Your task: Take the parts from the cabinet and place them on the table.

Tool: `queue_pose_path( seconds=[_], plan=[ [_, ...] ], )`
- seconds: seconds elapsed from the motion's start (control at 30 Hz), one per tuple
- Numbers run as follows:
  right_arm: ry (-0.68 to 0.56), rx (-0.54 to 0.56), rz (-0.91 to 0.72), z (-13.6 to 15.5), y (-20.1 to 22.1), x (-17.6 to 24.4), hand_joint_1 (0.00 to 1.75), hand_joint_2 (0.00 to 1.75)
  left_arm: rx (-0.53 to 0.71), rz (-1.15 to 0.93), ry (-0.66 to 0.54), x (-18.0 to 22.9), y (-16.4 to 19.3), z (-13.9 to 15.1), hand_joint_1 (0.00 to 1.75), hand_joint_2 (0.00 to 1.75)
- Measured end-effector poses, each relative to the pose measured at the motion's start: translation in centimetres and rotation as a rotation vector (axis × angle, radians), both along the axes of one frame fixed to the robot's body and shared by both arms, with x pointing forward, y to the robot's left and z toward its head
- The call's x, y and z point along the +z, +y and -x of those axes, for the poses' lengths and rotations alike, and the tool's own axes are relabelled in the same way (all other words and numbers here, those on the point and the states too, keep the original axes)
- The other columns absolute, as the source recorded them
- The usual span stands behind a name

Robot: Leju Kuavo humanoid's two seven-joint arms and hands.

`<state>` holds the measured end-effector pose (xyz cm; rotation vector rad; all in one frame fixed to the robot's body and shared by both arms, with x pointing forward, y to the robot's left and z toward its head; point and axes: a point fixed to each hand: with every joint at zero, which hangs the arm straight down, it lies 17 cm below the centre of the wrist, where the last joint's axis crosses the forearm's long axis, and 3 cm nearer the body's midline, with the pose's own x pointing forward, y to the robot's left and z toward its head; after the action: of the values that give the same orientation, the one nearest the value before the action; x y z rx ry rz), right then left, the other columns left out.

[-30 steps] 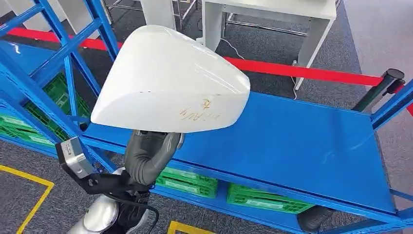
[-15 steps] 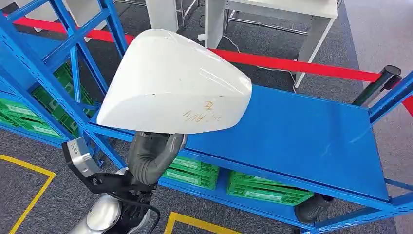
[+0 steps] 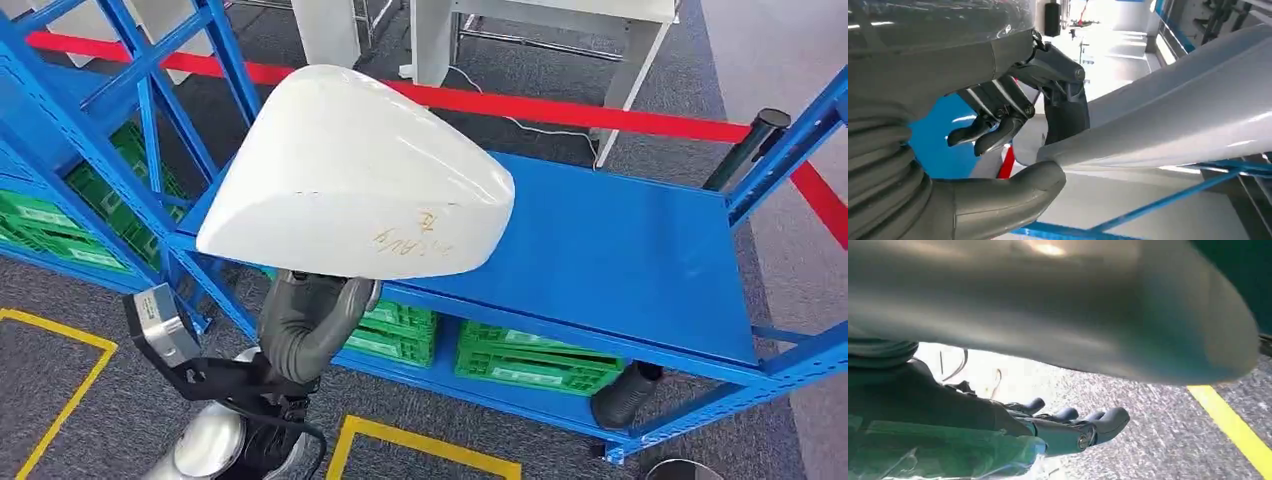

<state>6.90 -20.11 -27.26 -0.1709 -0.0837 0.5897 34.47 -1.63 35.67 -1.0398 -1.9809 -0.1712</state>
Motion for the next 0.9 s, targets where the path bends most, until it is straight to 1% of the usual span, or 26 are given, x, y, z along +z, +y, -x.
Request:
queue_pose_path(
  seconds=[0.8,0.9],
  plan=[
    [-0.012,-0.003,0.011,-0.34,-0.52,-0.02,0.0,0.0,-0.004,-0.006,0.017,-0.64,-0.06,0.22,1.75,1.75],
    [-0.023,0.009,-0.008,-0.52,-0.29,-0.04,0.0,0.0,-0.004,-0.009,0.017,-0.67,-0.1,0.24,1.75,1.75]
  ],
)
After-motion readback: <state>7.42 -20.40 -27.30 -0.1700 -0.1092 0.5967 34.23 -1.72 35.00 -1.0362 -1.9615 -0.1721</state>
